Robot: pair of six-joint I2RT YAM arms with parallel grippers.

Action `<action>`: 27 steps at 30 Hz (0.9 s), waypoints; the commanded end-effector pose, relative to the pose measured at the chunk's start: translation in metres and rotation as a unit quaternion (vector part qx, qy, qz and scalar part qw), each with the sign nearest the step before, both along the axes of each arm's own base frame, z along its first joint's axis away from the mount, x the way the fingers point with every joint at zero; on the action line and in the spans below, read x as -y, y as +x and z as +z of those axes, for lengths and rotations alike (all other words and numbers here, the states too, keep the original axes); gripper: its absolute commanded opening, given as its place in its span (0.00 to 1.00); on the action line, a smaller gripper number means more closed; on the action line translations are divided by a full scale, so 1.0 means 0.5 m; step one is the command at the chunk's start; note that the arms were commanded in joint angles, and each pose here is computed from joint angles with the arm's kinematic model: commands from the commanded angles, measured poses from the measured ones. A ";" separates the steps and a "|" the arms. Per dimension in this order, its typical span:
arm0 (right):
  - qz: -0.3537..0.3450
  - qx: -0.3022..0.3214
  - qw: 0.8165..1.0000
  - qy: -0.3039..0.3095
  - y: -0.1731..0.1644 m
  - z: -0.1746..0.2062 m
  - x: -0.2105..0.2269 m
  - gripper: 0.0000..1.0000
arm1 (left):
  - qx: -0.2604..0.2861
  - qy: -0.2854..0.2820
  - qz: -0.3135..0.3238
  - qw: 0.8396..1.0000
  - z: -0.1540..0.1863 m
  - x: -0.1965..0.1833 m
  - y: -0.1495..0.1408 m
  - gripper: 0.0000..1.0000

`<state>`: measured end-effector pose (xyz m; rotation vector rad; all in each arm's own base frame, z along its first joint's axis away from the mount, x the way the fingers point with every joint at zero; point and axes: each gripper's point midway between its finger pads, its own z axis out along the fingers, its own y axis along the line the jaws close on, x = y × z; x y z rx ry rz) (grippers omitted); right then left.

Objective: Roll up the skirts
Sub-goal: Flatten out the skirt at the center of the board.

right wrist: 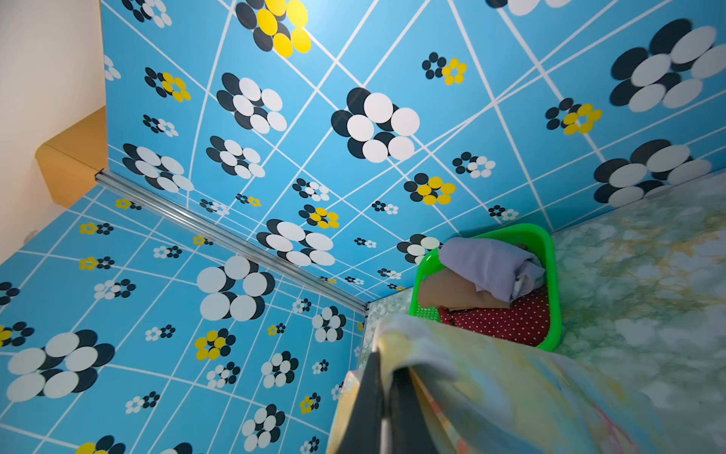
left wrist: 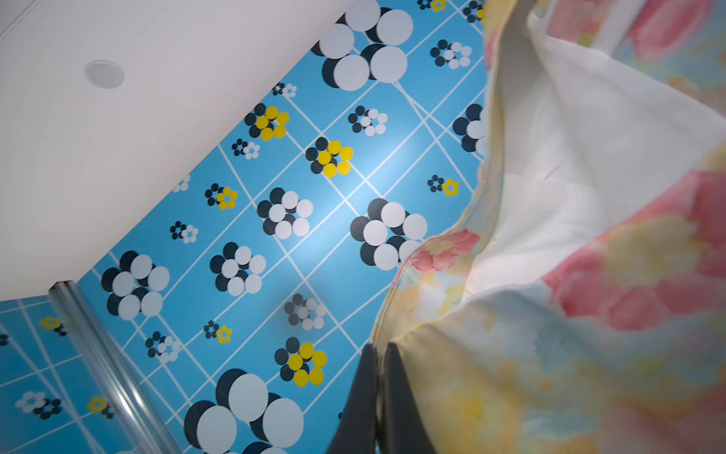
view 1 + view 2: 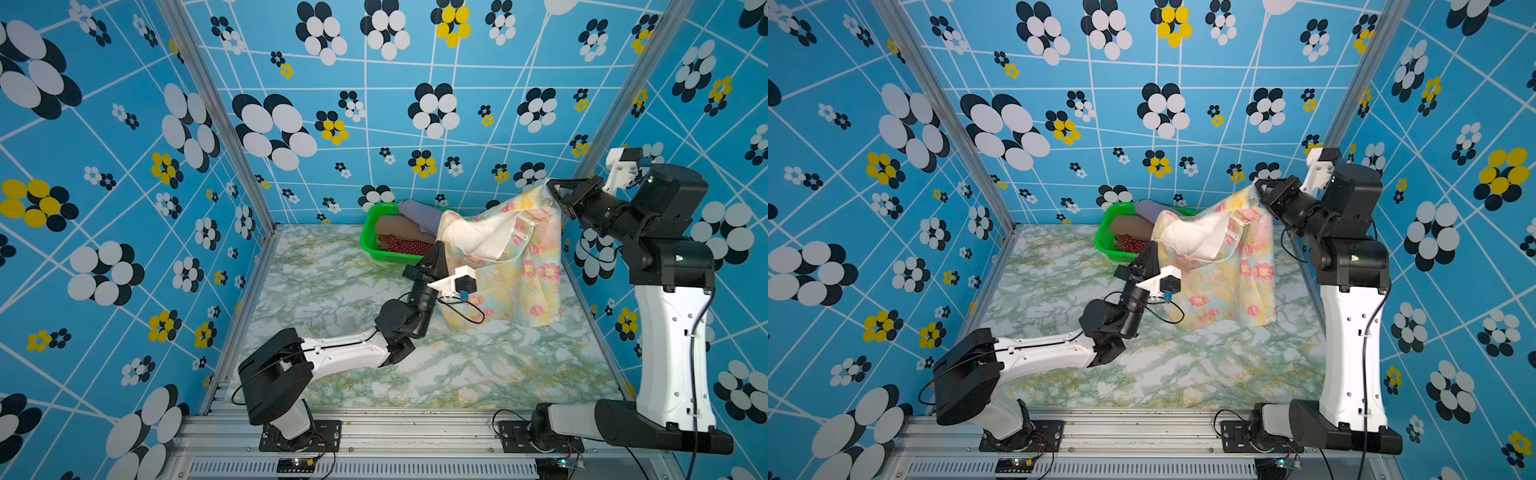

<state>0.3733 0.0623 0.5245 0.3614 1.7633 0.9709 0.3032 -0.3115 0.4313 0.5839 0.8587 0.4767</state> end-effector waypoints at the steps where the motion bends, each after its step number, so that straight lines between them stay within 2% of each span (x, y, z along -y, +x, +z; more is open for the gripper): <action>1: 0.085 0.052 0.994 0.055 0.051 0.057 -0.050 0.00 | 0.034 0.007 -0.003 0.999 0.084 -0.048 -0.001 0.00; 4: 0.109 0.058 0.991 0.058 0.091 0.063 -0.061 0.00 | 0.036 0.053 -0.045 0.997 0.106 -0.028 -0.020 0.00; 8: 0.087 0.044 0.995 0.013 0.091 0.039 -0.046 0.00 | 0.016 0.103 -0.124 0.987 0.101 0.018 -0.078 0.00; 11: 0.041 0.019 0.999 -0.017 0.070 -0.002 -0.013 0.00 | -0.009 0.137 -0.174 0.975 0.066 0.066 -0.123 0.00; 15: -0.007 -0.001 0.999 -0.050 0.012 -0.049 0.023 0.00 | -0.023 0.170 -0.209 0.963 0.018 0.132 -0.191 0.00; 18: -0.023 -0.005 0.996 -0.086 -0.046 -0.057 0.033 0.00 | -0.040 0.149 -0.230 0.961 0.028 0.140 -0.221 0.00; 21: -0.033 -0.012 0.994 -0.106 -0.082 -0.054 0.038 0.00 | -0.069 0.093 -0.240 0.964 0.071 0.109 -0.212 0.00; 23: -0.028 -0.032 0.993 -0.110 -0.072 -0.072 0.039 0.00 | -0.114 0.051 -0.238 0.963 0.081 0.080 -0.173 0.00; 24: -0.012 -0.051 0.993 -0.105 -0.055 -0.096 0.032 0.00 | -0.152 0.027 -0.236 0.959 0.072 0.062 -0.141 0.00; 27: 0.034 -0.127 0.988 -0.078 0.012 -0.222 0.011 0.00 | -0.285 -0.030 -0.206 0.936 -0.048 0.020 -0.034 0.00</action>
